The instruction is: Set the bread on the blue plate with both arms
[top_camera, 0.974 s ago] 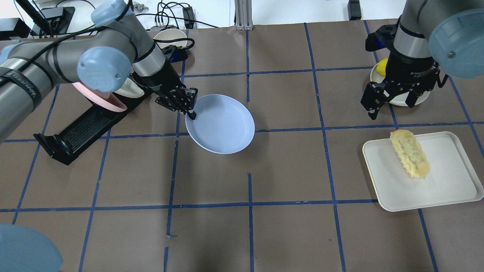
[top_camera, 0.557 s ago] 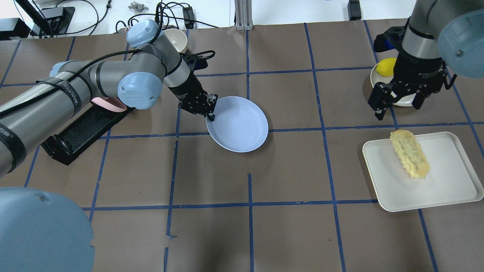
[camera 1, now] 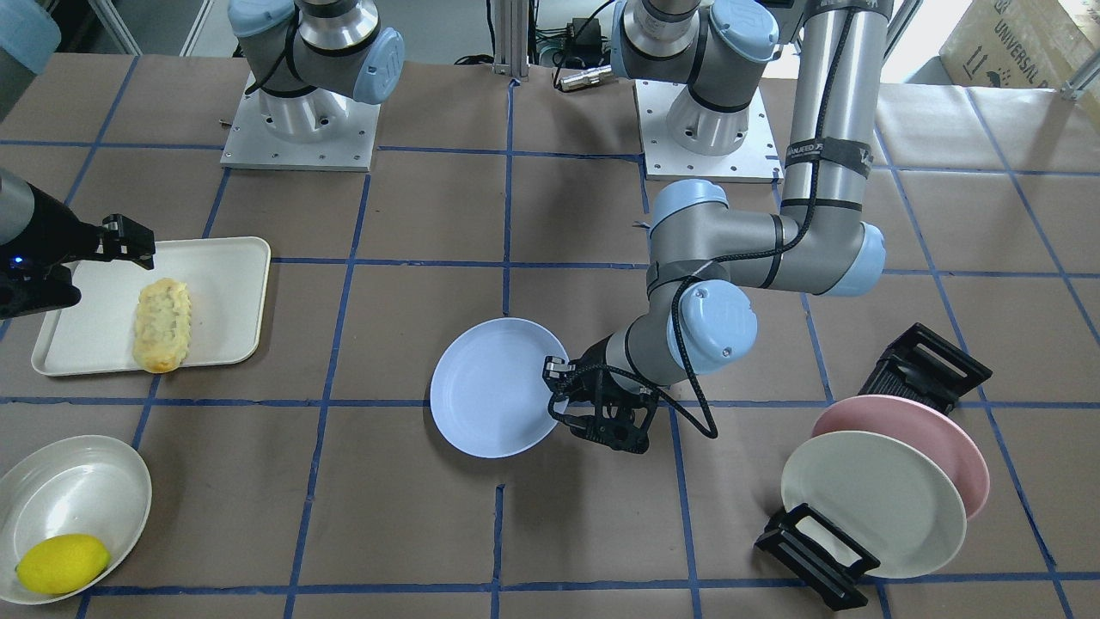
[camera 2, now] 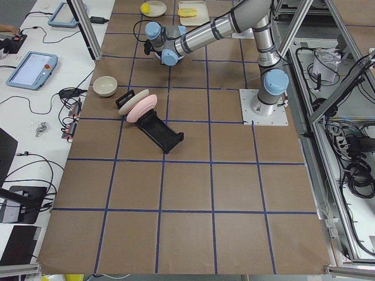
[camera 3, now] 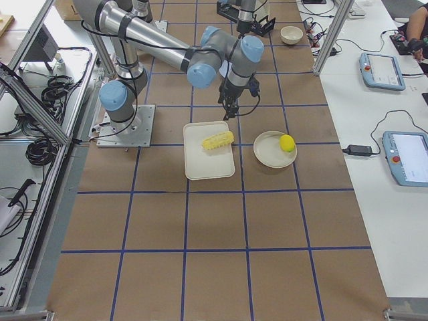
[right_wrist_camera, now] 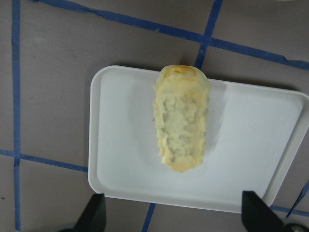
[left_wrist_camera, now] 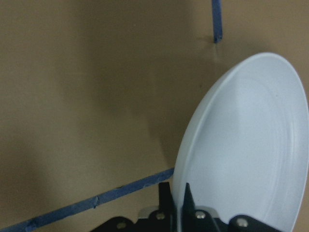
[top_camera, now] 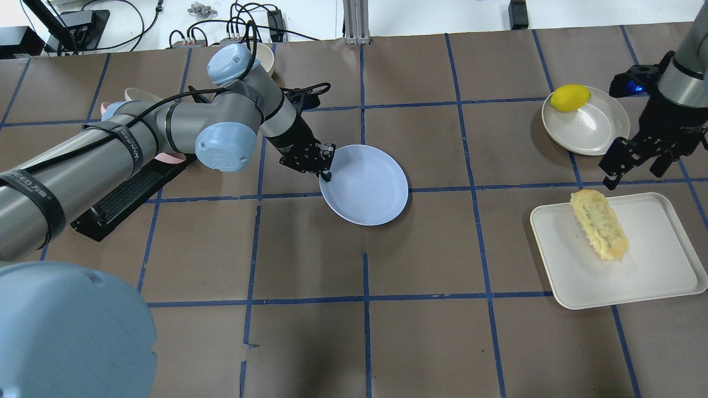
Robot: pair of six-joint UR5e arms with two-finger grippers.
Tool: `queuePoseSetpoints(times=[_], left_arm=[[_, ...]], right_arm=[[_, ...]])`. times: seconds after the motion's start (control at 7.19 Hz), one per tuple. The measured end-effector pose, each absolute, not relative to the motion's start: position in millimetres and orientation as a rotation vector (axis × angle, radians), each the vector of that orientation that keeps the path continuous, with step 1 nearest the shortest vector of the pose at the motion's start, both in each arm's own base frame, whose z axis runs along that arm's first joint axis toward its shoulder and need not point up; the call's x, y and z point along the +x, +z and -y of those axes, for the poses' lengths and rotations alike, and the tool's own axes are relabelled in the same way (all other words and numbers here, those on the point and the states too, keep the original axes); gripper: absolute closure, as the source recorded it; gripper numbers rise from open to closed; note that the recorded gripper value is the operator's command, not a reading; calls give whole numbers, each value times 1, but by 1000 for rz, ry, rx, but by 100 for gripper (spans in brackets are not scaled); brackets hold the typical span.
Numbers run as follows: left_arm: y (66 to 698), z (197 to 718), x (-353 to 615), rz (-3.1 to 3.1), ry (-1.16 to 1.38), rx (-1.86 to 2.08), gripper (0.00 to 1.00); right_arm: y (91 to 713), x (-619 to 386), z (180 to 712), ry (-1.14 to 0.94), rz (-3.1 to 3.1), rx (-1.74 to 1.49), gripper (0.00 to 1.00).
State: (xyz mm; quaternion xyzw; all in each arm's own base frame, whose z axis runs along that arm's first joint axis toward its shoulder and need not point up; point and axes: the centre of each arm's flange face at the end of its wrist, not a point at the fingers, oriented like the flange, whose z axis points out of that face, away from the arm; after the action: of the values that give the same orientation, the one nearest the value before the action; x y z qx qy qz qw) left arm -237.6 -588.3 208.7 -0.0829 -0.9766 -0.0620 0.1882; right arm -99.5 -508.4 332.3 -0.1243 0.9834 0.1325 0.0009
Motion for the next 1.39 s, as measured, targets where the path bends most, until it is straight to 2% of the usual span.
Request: queuePoseSetpoints(times=[0.14, 0.28, 0.7, 1.11, 1.25, 1.39], left_arm=[[205, 586, -240, 2749, -170, -236, 7], [204, 587, -241, 2754, -149, -232, 0], [237, 584, -229, 2815, -82, -181, 0], [332, 557, -176, 3014, -81, -122, 0], [369, 539, -163, 3075, -81, -117, 0], [404, 523, -153, 3115, -84, -107, 0]], right_arm=[[306, -121, 503, 401, -3083, -394, 0], [281, -134, 497, 367, -3094, -409, 0], [236, -125, 477, 313, -3047, -424, 0], [206, -113, 461, 253, -3036, -450, 0], [202, -111, 459, 229, -3047, -460, 2], [199, -111, 459, 214, -3052, -464, 9]])
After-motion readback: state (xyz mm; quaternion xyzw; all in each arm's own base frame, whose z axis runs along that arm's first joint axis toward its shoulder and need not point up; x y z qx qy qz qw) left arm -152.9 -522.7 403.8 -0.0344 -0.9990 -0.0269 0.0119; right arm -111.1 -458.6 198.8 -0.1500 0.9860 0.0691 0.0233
